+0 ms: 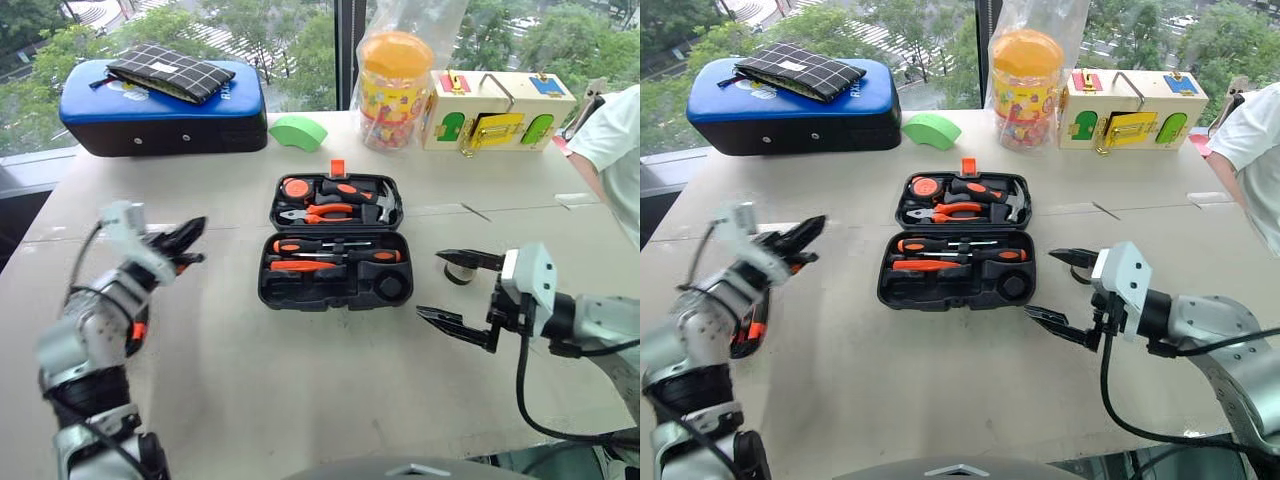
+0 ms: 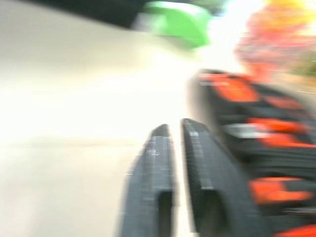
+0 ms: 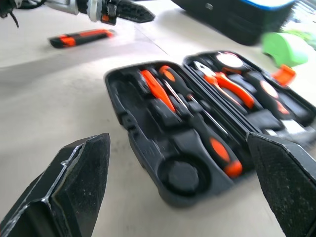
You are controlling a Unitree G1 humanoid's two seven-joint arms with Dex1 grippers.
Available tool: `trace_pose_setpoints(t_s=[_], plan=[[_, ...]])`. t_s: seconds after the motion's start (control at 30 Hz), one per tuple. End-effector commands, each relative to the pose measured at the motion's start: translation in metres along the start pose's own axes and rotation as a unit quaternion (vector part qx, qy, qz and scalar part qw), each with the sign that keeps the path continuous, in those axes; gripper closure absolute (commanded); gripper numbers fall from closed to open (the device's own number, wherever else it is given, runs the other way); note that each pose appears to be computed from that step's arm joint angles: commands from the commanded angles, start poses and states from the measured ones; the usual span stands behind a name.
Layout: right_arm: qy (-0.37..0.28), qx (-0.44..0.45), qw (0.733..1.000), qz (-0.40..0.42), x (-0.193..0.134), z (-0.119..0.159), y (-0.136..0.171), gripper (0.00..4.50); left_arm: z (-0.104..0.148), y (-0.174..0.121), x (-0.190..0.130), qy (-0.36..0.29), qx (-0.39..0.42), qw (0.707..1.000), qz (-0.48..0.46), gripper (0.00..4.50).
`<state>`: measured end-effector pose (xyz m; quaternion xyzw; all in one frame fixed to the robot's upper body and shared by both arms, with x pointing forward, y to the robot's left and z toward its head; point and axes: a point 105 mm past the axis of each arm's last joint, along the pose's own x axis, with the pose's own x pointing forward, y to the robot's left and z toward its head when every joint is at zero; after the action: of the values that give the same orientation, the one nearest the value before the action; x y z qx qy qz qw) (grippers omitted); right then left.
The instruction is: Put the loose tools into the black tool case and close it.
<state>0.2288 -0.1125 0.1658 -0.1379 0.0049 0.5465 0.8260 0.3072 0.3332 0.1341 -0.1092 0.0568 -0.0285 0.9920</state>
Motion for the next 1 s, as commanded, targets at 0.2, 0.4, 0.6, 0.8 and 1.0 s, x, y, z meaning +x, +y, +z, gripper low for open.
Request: trace_pose_setpoints(t_s=[0.2,0.4,0.6,0.8,1.0], plan=[[-0.022,-0.018,0.998,0.052,0.009,0.004,-0.003,0.0,0.026,0.015,-0.058,-0.018,0.107,0.977,0.181,0.07],[-0.025,-0.021,0.997,0.069,0.013,0.005,-0.004,0.0,-0.038,0.018,-0.074,0.113,0.076,0.972,0.192,0.03],[-0.017,-0.026,0.997,0.066,0.008,0.006,-0.005,0.0,-0.057,0.024,-0.072,0.139,0.052,0.972,0.184,1.25],[-0.006,-0.025,0.998,0.05,0.001,0.004,-0.004,0.0,-0.037,0.018,-0.06,0.061,0.043,0.984,0.164,2.85],[-0.003,-0.022,1.0,0.012,-0.004,0.004,-0.001,0.0,-0.002,-0.129,-0.01,0.023,0.109,0.951,-0.287,2.85]])
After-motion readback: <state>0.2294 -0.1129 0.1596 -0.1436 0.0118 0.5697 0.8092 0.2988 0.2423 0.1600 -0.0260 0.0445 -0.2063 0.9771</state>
